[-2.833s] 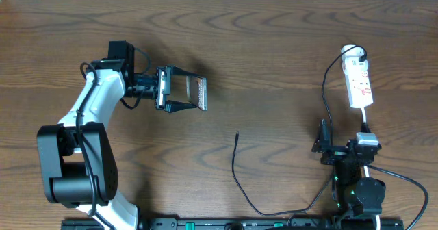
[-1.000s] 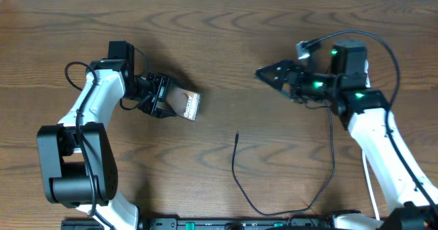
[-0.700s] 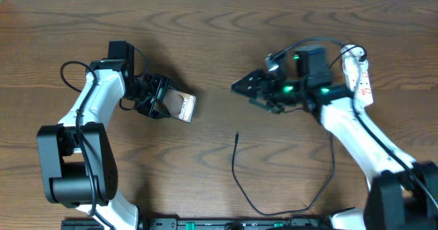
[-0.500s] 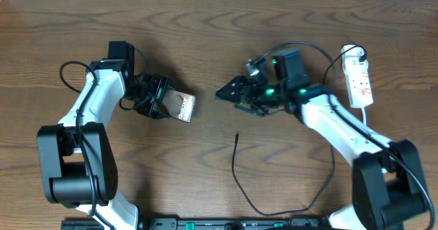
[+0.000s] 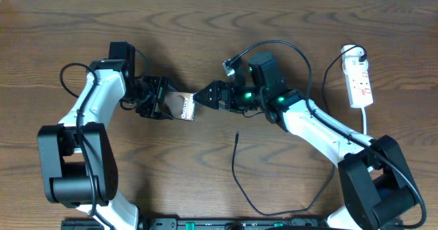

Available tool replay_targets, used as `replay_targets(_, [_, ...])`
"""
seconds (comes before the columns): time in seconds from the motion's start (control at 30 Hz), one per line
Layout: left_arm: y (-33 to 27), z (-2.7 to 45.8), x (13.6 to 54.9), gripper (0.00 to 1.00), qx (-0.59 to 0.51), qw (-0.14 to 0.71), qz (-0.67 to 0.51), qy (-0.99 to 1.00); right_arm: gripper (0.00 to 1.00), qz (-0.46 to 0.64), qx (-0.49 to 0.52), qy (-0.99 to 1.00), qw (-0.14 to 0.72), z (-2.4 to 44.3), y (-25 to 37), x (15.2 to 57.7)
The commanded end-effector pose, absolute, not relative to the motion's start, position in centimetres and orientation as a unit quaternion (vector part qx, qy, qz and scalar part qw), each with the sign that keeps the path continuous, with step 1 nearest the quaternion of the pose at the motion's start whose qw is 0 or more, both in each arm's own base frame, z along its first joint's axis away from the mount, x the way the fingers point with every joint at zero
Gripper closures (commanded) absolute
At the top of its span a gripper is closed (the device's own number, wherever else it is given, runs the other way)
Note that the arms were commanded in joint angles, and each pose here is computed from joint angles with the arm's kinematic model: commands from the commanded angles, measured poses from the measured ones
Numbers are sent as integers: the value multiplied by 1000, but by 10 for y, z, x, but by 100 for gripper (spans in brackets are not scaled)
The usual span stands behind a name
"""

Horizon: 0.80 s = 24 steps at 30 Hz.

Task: Plug charger to phone and switch on socket
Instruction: 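Grasp the phone box edge with the right gripper beside the left gripper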

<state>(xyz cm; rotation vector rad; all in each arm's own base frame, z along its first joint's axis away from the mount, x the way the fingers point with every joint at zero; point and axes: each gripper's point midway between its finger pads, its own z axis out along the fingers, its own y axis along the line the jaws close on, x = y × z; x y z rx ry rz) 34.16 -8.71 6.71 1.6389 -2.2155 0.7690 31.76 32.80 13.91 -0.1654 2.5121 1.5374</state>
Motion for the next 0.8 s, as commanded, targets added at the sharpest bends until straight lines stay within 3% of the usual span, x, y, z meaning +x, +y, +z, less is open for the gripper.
replay_targets(0.0, [-104, 81, 340, 93, 560, 159, 292, -758, 5, 504, -51, 856, 102, 133, 336, 319])
replay_targets(0.77, [-140, 92, 330, 93, 531, 203, 320, -758, 9, 455, -32, 882, 115, 116, 358, 303])
